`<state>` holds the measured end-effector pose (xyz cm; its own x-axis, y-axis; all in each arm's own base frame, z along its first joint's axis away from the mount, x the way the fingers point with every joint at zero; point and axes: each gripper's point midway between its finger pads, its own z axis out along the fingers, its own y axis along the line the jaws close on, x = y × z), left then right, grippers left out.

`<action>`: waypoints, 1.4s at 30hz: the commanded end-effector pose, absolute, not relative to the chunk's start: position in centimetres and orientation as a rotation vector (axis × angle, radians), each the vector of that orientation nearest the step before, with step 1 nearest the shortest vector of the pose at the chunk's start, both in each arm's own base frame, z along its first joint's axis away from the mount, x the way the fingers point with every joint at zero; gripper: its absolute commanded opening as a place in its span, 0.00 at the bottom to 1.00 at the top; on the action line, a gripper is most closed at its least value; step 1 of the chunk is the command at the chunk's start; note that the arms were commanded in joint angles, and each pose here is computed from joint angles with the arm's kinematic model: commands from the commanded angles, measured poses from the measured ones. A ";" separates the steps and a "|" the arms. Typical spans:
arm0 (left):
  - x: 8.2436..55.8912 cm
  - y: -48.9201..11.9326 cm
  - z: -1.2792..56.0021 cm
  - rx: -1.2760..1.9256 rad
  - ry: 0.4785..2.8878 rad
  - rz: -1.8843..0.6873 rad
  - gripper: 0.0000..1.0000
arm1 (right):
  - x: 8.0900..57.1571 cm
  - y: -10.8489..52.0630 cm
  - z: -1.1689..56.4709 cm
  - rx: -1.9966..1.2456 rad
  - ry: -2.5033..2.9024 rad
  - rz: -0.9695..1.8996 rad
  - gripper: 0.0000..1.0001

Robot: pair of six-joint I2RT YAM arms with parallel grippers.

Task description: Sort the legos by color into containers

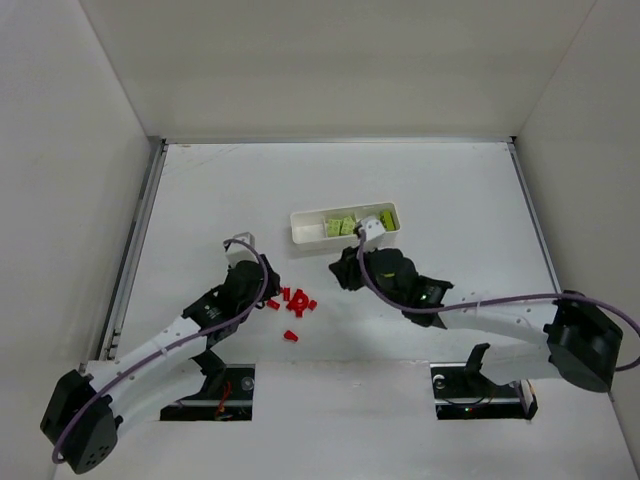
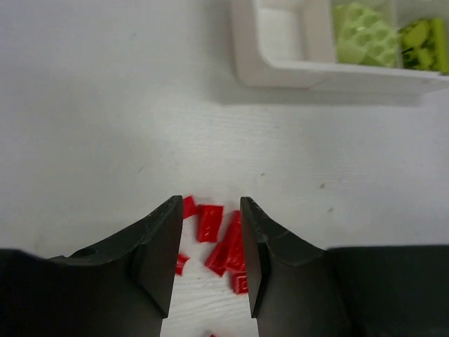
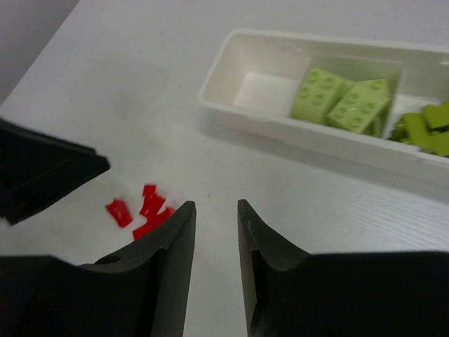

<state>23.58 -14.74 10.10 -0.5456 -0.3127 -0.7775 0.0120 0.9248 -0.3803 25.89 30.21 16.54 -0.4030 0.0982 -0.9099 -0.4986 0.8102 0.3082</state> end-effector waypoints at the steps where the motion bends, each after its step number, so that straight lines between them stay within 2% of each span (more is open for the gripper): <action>1: 22.0 -11.9 6.8 -0.363 2.201 -0.323 0.36 | 22.9 33.6 16.7 -0.505 1.853 0.710 0.39; 17: 20.3 -12.1 3.1 -0.522 2.258 -0.340 0.37 | 13.2 39.4 8.5 -0.859 1.997 0.770 0.58; 21: 20.0 -12.3 2.7 -0.510 2.282 -0.326 0.38 | 12.1 40.5 7.8 -0.898 2.000 0.784 0.62; 29: 19.8 -13.0 2.5 -0.501 2.290 -0.327 0.40 | 11.0 41.7 6.9 -0.934 2.012 0.813 0.65; 36: 20.3 -13.0 2.4 -0.521 2.269 -0.309 0.34 | 10.5 43.1 6.4 -0.969 2.004 0.818 0.65; 42: 20.5 -13.0 1.8 -0.502 2.255 -0.301 0.22 | 10.6 43.6 6.2 -0.952 1.994 0.827 0.64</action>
<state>20.25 -13.18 2.02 -0.6301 -0.4428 -0.6379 -0.2546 0.8939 -0.3690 10.53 41.17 3.98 -0.4474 -0.4113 -0.7941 -0.8226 0.5377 0.1850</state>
